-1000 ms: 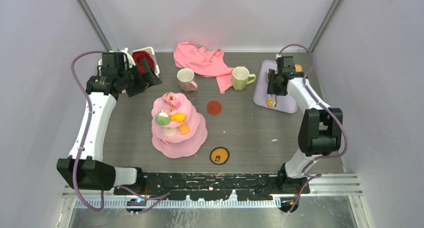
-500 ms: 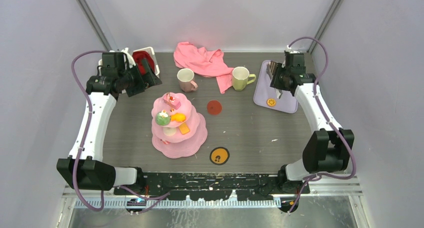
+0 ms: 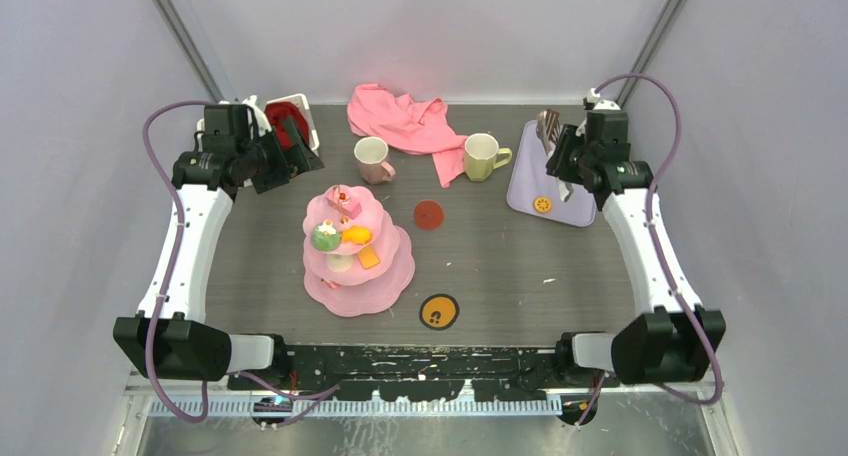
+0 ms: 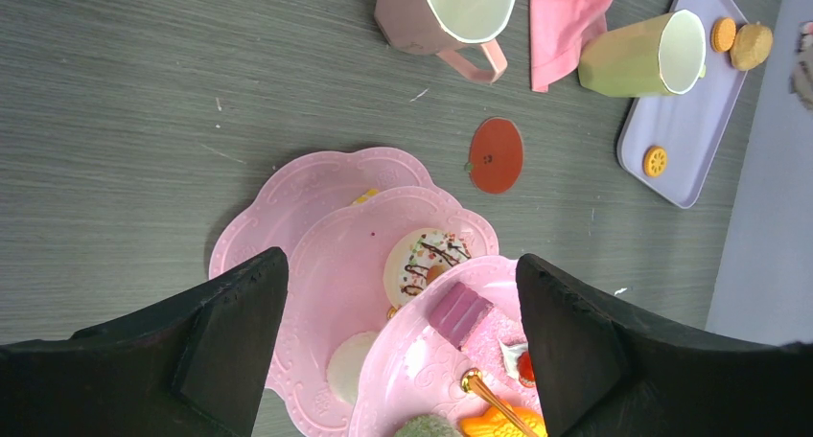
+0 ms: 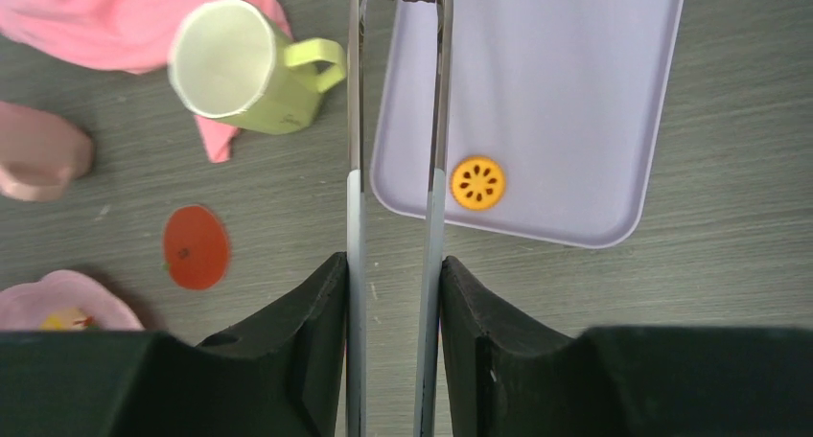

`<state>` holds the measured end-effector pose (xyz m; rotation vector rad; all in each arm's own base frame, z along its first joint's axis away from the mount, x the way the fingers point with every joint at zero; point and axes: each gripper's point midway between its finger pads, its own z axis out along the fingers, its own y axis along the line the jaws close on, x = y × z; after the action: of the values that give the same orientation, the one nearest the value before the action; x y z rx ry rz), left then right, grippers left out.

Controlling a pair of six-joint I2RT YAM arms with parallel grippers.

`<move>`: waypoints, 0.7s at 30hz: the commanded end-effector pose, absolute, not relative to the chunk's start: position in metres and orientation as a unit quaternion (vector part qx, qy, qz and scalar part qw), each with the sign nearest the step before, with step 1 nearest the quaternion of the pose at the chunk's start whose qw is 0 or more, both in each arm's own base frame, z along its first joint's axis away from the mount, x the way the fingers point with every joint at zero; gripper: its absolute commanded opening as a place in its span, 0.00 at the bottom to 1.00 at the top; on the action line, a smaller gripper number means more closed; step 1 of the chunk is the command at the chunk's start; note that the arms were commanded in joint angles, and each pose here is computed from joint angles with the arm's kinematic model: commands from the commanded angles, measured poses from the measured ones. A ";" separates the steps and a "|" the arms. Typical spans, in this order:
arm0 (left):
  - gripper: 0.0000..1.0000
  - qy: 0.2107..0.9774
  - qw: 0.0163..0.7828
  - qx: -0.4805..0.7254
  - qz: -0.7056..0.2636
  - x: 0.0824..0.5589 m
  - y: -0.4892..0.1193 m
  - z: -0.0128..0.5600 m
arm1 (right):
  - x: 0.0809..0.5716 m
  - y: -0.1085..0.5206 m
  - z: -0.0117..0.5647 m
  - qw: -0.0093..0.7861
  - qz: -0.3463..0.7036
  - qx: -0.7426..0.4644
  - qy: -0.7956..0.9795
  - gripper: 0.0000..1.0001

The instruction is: Serve the afternoon tea

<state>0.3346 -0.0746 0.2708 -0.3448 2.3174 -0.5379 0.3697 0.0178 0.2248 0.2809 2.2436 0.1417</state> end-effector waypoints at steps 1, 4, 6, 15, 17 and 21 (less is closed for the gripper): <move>0.88 0.885 0.392 -0.123 -0.219 0.336 -0.076 0.290 | 0.351 0.031 0.296 0.515 0.107 0.091 0.846 0.01; 0.88 0.885 0.392 -0.123 -0.220 0.336 -0.076 0.291 | 0.334 0.043 0.311 0.522 0.136 0.059 0.840 0.01; 0.88 0.885 0.392 -0.123 -0.220 0.336 -0.076 0.291 | 0.322 0.057 0.316 0.518 0.166 0.029 0.839 0.01; 0.88 0.881 0.403 -0.122 -0.215 0.340 -0.074 0.299 | 0.264 0.116 0.319 0.474 0.310 -0.079 0.821 0.01; 0.88 0.880 0.404 -0.123 -0.217 0.341 -0.074 0.300 | 0.249 0.133 0.320 0.456 0.353 -0.110 0.810 0.01; 0.88 0.881 0.403 -0.123 -0.216 0.342 -0.074 0.301 | 0.218 0.160 0.325 0.436 0.403 -0.175 0.785 0.01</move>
<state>0.3349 -0.0747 0.2720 -0.3447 2.3144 -0.5386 0.2528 0.1239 0.2926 -0.1840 2.1048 0.8044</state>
